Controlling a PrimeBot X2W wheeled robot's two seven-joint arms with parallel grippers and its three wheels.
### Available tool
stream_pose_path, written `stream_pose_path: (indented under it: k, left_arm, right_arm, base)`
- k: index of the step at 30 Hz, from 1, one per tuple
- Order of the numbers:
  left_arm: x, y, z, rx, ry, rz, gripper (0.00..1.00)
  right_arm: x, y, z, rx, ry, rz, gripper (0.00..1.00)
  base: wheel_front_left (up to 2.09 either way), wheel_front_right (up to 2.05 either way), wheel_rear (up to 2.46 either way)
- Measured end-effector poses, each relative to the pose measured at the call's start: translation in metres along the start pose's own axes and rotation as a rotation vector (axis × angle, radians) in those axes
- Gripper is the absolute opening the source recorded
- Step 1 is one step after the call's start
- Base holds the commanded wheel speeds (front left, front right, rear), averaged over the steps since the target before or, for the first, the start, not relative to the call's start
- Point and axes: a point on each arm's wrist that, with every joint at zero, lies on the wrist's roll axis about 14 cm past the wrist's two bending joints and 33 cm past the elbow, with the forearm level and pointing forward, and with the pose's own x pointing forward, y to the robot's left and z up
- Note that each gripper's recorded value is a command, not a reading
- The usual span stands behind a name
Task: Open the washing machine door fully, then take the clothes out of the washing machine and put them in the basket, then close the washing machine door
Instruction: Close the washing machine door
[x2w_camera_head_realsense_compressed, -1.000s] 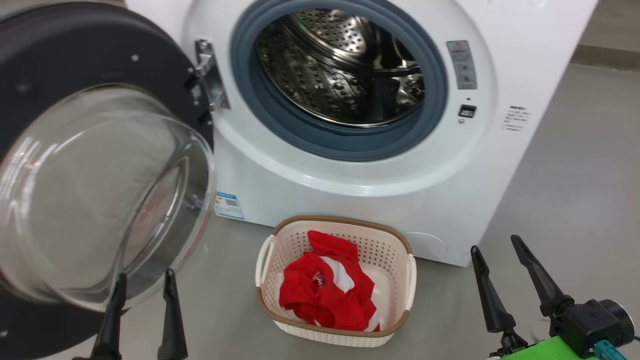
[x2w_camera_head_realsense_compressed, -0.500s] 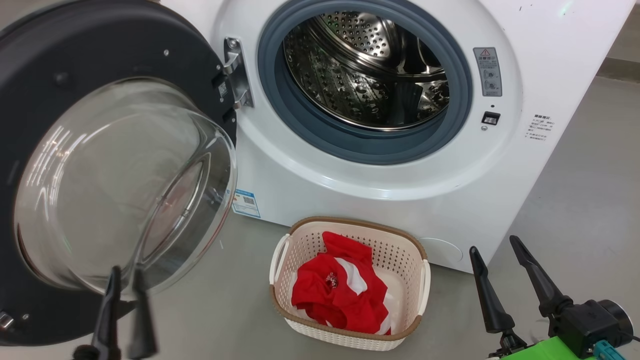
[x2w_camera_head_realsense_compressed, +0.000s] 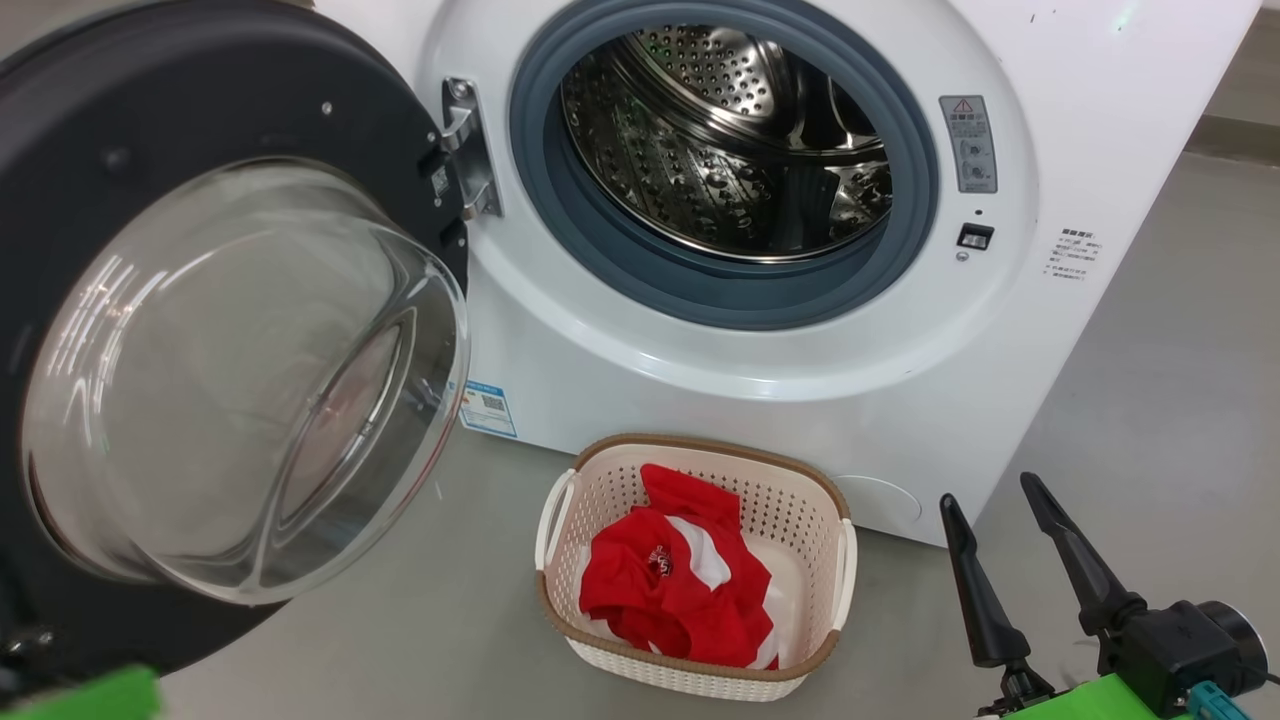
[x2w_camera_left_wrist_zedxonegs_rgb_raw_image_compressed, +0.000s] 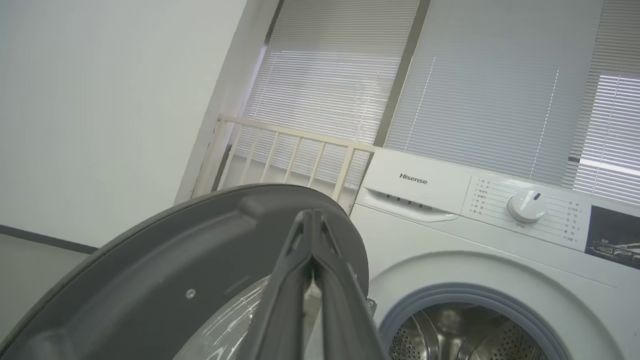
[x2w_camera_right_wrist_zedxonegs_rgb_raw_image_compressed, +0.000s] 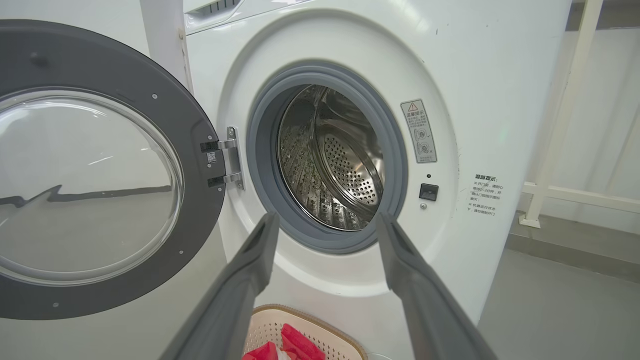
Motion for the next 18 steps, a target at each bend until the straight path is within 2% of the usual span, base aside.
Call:
stream_pose_path:
  k: [1, 10, 16, 18]
  left_arm:
    - [0.000, 0.000, 0.000, 0.000, 0.000, 0.000, 0.00]
    - [0.052, 0.052, 0.015, -0.344, -0.039, 0.175, 0.00]
    - [0.076, 0.079, 0.016, -0.429, -0.004, 0.239, 0.00]
    - [0.083, 0.085, 0.009, -0.472, 0.052, 0.266, 0.00]
  right_arm:
    - [0.000, 0.000, 0.000, 0.000, 0.000, 0.000, 1.00]
    - [0.000, -0.005, -0.007, 0.007, 0.023, -0.013, 1.00]
    - [-0.002, -0.010, -0.007, 0.006, 0.024, -0.028, 1.00]
    - [-0.003, -0.011, -0.007, 0.005, 0.026, -0.032, 1.00]
  base:
    - [0.00, 0.00, 0.00]
    - [0.00, 0.00, 0.00]
    - [0.00, 0.00, 0.00]
    - [0.00, 0.00, 0.00]
